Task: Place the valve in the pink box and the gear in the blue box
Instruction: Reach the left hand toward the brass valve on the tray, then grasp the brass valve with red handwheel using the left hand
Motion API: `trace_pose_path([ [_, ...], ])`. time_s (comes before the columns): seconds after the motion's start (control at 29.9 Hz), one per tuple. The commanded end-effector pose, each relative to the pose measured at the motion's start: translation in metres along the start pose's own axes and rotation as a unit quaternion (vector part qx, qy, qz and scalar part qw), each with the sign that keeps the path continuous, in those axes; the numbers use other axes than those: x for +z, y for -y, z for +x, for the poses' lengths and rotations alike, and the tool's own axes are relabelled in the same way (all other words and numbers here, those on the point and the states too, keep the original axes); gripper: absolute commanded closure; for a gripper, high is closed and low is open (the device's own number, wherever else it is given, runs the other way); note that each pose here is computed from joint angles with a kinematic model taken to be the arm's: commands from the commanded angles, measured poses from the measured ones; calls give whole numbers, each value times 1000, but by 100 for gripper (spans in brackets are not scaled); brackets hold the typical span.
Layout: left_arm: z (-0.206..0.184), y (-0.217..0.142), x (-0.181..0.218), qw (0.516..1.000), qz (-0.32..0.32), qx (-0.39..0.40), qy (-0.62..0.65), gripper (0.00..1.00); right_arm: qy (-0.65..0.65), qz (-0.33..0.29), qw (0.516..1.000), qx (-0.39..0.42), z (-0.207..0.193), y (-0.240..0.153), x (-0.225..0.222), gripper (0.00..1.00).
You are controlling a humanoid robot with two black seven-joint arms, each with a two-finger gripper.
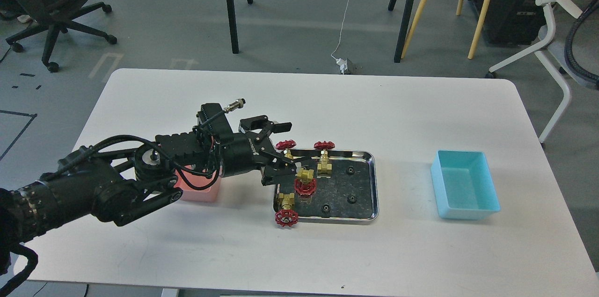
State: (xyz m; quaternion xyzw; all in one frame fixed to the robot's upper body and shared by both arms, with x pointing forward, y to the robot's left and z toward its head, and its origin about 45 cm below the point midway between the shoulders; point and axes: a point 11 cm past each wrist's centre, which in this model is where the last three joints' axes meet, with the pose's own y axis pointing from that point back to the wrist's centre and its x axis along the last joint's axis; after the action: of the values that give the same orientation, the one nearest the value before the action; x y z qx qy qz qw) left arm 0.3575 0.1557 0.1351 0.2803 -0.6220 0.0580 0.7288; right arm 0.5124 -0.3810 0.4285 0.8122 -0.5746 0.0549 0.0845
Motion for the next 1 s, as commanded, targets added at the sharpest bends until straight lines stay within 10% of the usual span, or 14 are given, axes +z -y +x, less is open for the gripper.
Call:
trace_pose_path([
  [0.0,-9,8,1,1000,5,-2,0,1,-3,-1,1000,3,2,-1,-1,1],
  [0.57,-57,43,26,999,-11,-44,-2,1,-8,-16,1000,12,8,-3,9,1],
  [0.97,-67,39,10,998,18,-53,10,24,-8,-15,1000,12,8,-3,8,1],
])
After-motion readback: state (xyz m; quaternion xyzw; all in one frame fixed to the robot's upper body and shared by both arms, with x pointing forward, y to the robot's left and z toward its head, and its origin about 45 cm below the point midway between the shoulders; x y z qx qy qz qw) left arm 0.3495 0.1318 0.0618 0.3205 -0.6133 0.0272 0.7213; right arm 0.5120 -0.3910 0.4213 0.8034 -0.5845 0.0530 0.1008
